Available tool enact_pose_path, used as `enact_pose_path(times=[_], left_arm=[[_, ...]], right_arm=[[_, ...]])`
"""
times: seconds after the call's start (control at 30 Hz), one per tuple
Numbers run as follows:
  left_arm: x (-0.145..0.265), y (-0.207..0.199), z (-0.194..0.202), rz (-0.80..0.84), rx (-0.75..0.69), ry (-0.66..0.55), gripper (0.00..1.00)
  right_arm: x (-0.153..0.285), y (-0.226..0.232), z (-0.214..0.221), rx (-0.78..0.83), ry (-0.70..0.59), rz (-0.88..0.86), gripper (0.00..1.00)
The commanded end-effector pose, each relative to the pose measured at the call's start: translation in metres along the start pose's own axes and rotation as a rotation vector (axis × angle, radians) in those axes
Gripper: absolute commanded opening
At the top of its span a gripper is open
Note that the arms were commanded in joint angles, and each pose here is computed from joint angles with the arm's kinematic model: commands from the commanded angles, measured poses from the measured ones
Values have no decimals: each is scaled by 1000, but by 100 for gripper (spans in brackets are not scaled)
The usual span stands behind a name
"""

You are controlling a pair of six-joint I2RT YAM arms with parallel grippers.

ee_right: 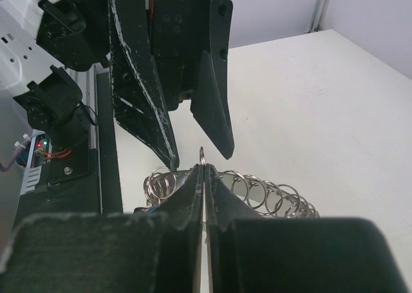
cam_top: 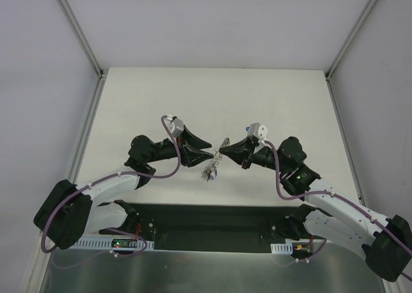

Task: Put the keys on the keyring

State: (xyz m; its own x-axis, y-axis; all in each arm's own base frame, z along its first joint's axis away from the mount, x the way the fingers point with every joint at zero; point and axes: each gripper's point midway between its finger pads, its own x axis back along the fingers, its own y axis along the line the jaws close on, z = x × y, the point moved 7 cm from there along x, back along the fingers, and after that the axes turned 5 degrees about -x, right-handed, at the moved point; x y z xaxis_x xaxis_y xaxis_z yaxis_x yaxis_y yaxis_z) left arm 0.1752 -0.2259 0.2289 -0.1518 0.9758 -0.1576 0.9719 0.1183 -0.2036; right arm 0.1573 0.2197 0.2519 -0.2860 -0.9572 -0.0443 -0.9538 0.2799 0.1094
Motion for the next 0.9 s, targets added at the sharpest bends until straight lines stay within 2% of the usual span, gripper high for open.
enact_pose_path(times=[0.0,0.5,0.77,0.87], left_arm=[[-7,-4,-23,64,-82,-68,45],[-11,-6,-33,95,-99,-82,36],[-13,-6,-33,111,-89,-73,16],[-13,-6,-32,116,-83,-66,15]], right_arm=[[-3,8,-33,47,-153,-57,1],[-8,8,-29,18,-145,-88,1],[-10,8,-29,13,-143,-92,1],[-11,7,-29,13,-143,-91,1]])
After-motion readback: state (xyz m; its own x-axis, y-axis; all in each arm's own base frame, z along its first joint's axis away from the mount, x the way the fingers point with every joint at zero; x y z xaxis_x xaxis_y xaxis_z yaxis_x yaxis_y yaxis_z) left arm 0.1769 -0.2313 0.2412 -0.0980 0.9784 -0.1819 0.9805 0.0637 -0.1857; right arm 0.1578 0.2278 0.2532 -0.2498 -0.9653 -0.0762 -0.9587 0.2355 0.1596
